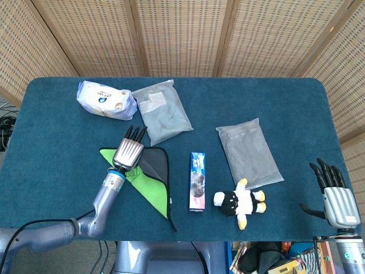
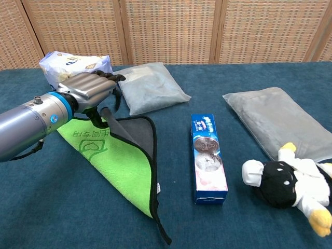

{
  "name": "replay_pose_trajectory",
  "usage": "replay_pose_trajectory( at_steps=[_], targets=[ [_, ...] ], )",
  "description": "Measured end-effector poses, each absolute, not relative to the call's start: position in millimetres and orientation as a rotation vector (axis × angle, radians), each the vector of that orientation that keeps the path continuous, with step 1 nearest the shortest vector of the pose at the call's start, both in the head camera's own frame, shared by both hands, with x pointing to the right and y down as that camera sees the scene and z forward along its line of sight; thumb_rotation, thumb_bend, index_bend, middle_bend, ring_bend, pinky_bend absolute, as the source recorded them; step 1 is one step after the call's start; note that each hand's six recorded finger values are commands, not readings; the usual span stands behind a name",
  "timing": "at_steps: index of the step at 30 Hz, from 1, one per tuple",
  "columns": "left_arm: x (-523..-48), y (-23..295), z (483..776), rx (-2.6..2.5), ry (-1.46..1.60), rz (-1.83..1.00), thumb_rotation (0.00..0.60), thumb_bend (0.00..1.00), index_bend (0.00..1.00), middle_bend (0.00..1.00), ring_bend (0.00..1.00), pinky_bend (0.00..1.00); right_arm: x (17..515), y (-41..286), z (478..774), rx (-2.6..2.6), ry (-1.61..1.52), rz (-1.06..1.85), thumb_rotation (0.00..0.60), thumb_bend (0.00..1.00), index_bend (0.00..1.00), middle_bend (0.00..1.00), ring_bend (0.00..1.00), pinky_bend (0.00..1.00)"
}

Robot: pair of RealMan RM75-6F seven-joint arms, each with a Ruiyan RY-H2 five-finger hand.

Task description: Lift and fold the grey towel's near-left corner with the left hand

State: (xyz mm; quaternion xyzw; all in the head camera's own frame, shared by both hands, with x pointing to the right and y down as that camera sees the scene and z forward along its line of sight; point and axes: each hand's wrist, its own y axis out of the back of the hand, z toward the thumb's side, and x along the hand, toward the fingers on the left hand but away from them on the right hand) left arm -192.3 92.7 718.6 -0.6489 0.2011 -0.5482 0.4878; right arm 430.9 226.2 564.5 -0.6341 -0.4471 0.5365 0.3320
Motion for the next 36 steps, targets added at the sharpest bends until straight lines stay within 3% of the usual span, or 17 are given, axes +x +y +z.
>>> replay_pose_trajectory(
  at_steps=[4,14,23,29,36],
  targets=[
    [-191,93,716,-1.561,0.499,-1.319,0.600,0.15,0.00,0.00,0.00,0.00,431,226,564,-1.656,-1.169,1.400,0.600,0.00,0.00,0.00,0.00,0.00],
    [-190,96,713,-1.571,0.525,-1.302,0.600,0.15,0.00,0.00,0.00,0.00,430,227,564,-1.660,-1.162,1.399,0.600,0.00,0.00,0.00,0.00,0.00],
    [-202,106,687,-1.618,0.609,-1.249,0.600,0.15,0.00,0.00,0.00,0.00,433,227,565,-1.655,-1.150,1.417,0.600,0.00,0.00,0.00,0.00,0.00],
    [-240,130,661,-1.647,0.629,-1.288,0.600,0.15,0.00,0.00,0.00,0.00,437,228,564,-1.644,-1.117,1.445,0.600,0.00,0.00,0.00,0.00,0.00],
    [-315,181,629,-1.561,0.588,-1.391,0.600,0.15,0.00,0.00,0.00,0.00,436,227,562,-1.620,-1.077,1.460,0.600,0.00,0.00,0.00,0.00,0.00]
  ],
)
